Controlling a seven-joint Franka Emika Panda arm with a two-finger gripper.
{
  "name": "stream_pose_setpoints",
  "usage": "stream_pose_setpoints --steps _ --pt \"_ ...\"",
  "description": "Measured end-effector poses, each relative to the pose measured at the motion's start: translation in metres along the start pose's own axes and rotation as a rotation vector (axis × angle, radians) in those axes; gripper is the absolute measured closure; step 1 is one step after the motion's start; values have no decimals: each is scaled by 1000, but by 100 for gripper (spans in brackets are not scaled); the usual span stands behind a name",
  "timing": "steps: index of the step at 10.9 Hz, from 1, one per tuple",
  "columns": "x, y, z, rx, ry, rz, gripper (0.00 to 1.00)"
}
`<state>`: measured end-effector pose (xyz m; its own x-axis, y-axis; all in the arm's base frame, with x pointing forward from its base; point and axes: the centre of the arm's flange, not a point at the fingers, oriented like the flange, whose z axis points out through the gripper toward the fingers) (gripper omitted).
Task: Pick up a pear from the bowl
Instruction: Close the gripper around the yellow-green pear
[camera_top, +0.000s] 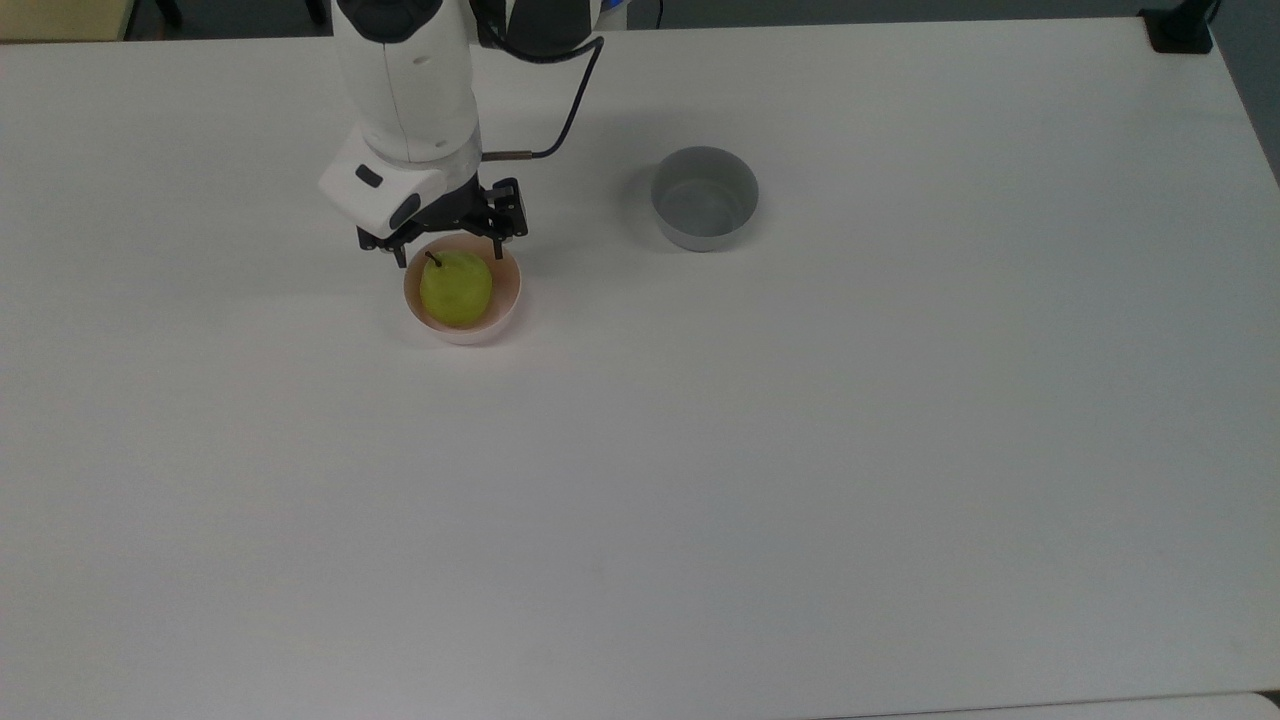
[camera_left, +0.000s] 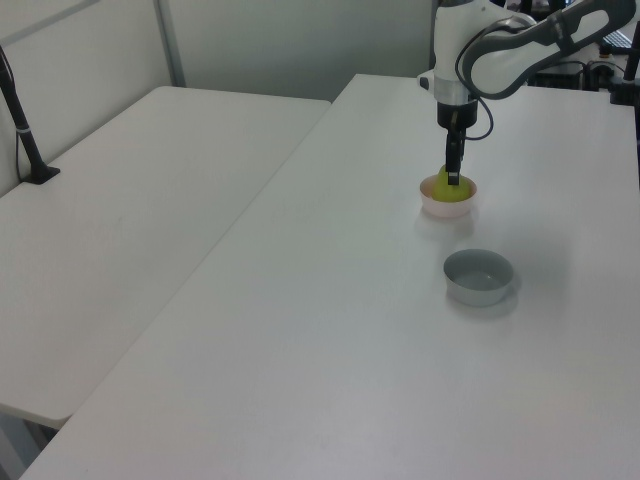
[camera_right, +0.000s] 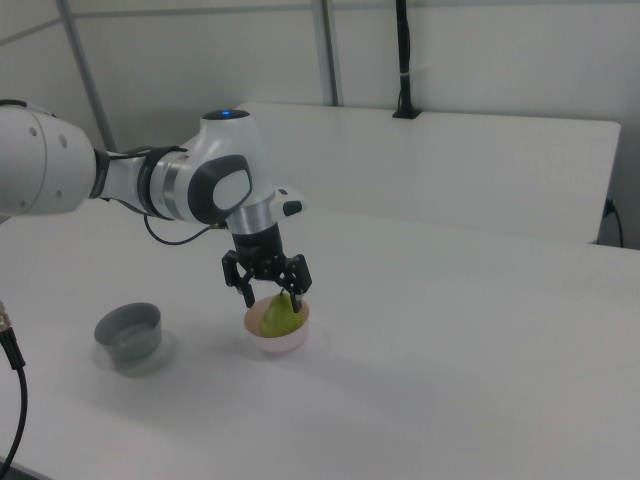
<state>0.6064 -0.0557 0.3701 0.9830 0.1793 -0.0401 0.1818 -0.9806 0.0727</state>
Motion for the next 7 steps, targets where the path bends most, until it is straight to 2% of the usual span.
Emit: stream_pose_setpoints --steps 1,3,4,5,7 --pt "2 0 7 0 7 -1 6" --pt "5 -2 23 -2 26 -5 7" --pt "6 -2 28 -1 26 -5 12" --pt "6 -2 28 -2 27 -6 29" --pt "6 -2 27 -2 27 -6 32"
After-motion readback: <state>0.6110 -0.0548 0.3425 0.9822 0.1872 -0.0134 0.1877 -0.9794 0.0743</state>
